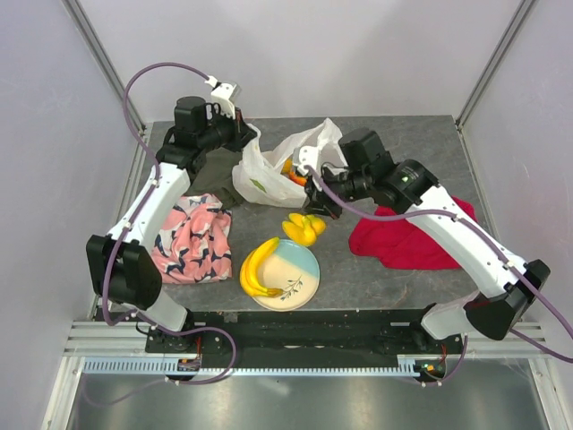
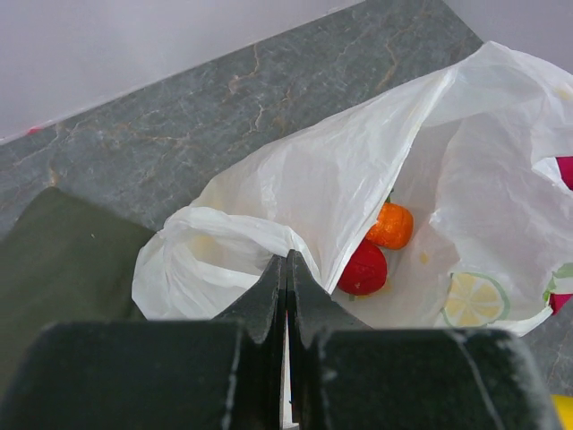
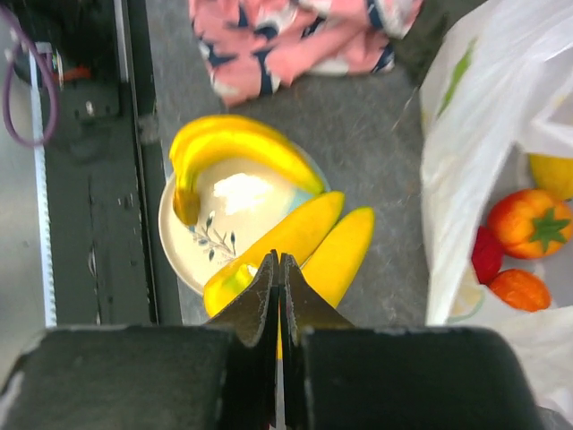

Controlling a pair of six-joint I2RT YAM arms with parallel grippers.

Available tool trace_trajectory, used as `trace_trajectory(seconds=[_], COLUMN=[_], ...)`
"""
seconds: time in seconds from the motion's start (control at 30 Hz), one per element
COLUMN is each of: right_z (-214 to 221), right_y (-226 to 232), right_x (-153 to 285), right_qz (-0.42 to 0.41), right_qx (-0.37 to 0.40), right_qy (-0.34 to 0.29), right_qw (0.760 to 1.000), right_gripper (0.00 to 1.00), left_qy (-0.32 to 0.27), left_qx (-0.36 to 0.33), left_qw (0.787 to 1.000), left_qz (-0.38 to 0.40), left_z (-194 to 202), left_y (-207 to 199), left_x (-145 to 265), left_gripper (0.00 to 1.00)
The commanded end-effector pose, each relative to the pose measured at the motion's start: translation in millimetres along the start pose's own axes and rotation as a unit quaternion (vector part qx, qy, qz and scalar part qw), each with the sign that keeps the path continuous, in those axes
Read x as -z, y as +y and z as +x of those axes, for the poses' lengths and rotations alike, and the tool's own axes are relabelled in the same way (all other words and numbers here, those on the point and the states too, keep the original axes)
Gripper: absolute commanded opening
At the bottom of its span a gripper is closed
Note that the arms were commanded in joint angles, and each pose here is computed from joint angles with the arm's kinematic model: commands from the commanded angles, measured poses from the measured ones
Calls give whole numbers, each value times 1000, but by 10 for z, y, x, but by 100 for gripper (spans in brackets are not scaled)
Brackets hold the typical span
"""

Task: Take the fake fruits out of the plastic bag
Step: Place the fake fruit on the plate, then adjust the fake fruit on the plate.

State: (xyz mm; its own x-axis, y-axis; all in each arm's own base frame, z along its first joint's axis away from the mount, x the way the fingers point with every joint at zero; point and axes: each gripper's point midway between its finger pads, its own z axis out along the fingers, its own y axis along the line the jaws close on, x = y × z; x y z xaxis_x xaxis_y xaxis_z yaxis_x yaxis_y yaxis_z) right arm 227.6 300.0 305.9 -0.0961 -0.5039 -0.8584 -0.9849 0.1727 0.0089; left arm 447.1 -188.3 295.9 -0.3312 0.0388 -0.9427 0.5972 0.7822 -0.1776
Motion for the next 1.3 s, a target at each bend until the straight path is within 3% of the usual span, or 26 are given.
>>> trace_trajectory(seconds=[0.0,0.23,0.33,0.47,0.57,0.6,0.63,0.7,0.77,0.83,1.0,1.1,1.13,1.2,1.23,1.27], right_z=[305,645,673,776,1219,1318,1430,1666,1619,1501,1124,1127,1082,1162,1103,1237], right_y=[70,142,171,212,112,-39,-103,-268,-403,-458,-405,-246,-217,-15,47,118], right_x=[-196,-744,-831,-855,-885,-853,-849,-819,-755,-659,-405,-301,-221,-241,-178,-192], right_qz=[-14,-15,-13,-8,12,30,40,51,56,48,20,8,12,-1,-3,-7], right_qx=[75,88,53,-24,-128,-165,-197,-269,-283,-261,-174,-68,6,87,174,211], right_qy=[36,59,48,45,71,68,74,81,69,59,52,65,61,79,74,94], right_qw=[996,994,997,999,989,983,977,958,955,962,983,996,998,993,982,973], right_gripper=[0,0,0,0,1,3,19,25,40,51,55,57,57,58,59,59], left_qy=[-40,-44,-43,-38,-33,-31,-31,-30,-30,-29,-28,-28,-28,-28,-28,-27], left_qx=[-18,-23,-21,-20,-18,-16,-16,-14,-13,-12,-5,-5,-6,-8,-9,-10], left_qw=[999,999,999,999,999,999,999,999,999,999,999,999,999,999,999,999], left_qz=[1,2,7,8,11,12,13,16,19,20,26,25,25,24,24,23], left_z=[-322,-314,-291,-240,-187,-173,-173,-170,-181,-178,-159,-154,-161,-166,-169,-166], left_y=[-70,-142,-176,-190,-194,-192,-195,-205,-222,-234,-267,-269,-270,-265,-265,-258], left_x=[90,237,274,299,290,279,279,277,287,301,321,333,336,335,336,328], left_gripper=[2,2,2,2,2,2,2,2,2,2,2,2,2,2,2,2])
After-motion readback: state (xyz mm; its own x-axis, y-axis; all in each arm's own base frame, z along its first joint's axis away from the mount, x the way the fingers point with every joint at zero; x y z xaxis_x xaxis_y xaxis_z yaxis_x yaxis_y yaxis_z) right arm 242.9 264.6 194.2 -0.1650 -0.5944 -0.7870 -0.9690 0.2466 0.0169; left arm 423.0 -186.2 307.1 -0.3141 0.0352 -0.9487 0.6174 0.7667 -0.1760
